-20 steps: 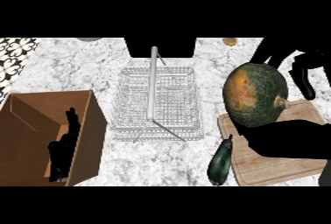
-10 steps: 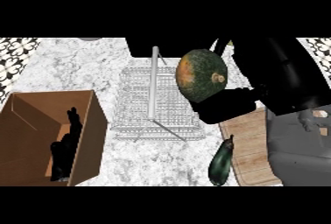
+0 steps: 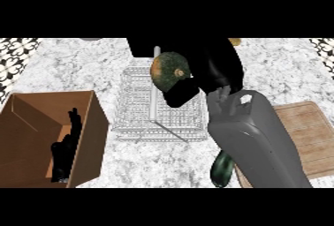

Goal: Pick the squash from the cutting board and place it in the tiered basket

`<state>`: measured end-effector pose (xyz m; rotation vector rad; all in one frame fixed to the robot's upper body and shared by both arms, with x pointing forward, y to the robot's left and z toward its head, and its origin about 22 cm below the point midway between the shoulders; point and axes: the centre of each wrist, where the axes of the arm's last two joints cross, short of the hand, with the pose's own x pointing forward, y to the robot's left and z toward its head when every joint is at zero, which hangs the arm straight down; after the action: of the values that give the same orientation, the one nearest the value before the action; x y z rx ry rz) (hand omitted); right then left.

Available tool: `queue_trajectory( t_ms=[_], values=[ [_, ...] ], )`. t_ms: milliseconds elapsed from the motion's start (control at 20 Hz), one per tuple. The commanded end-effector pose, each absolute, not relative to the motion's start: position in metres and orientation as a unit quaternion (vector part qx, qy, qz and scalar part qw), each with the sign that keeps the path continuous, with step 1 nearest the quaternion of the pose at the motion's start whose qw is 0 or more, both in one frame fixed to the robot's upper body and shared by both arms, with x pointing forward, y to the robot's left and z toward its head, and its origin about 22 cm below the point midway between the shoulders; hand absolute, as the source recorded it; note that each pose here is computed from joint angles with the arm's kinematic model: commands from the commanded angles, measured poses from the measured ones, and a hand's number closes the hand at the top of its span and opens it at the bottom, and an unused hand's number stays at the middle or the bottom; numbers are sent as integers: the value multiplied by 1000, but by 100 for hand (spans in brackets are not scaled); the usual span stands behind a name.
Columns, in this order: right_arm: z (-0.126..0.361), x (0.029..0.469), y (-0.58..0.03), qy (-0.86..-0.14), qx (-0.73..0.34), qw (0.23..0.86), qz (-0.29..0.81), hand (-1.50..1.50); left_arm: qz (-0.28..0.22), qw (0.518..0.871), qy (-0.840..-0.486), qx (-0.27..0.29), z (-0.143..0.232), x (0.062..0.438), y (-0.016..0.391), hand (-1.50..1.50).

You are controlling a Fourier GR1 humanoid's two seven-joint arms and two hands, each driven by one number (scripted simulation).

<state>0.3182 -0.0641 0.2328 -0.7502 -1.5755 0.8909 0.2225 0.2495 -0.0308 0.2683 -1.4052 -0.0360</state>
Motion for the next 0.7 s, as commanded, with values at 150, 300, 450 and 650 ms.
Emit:
queue_trajectory(
  t_ms=[150,300,450,650],
  values=[
    [195,353,-68,-673,-256,608,334,150,-17,782,-612,115,-56,214,243,0],
    [184,341,-59,-657,-192,666,297,-150,-24,779,-616,113,-50,221,232,0],
    [175,361,-70,-676,-155,677,246,-150,-27,787,-608,104,-56,218,230,0],
    [172,354,-72,-711,-99,671,186,-150,-10,783,-613,108,-49,214,235,0]
  ],
)
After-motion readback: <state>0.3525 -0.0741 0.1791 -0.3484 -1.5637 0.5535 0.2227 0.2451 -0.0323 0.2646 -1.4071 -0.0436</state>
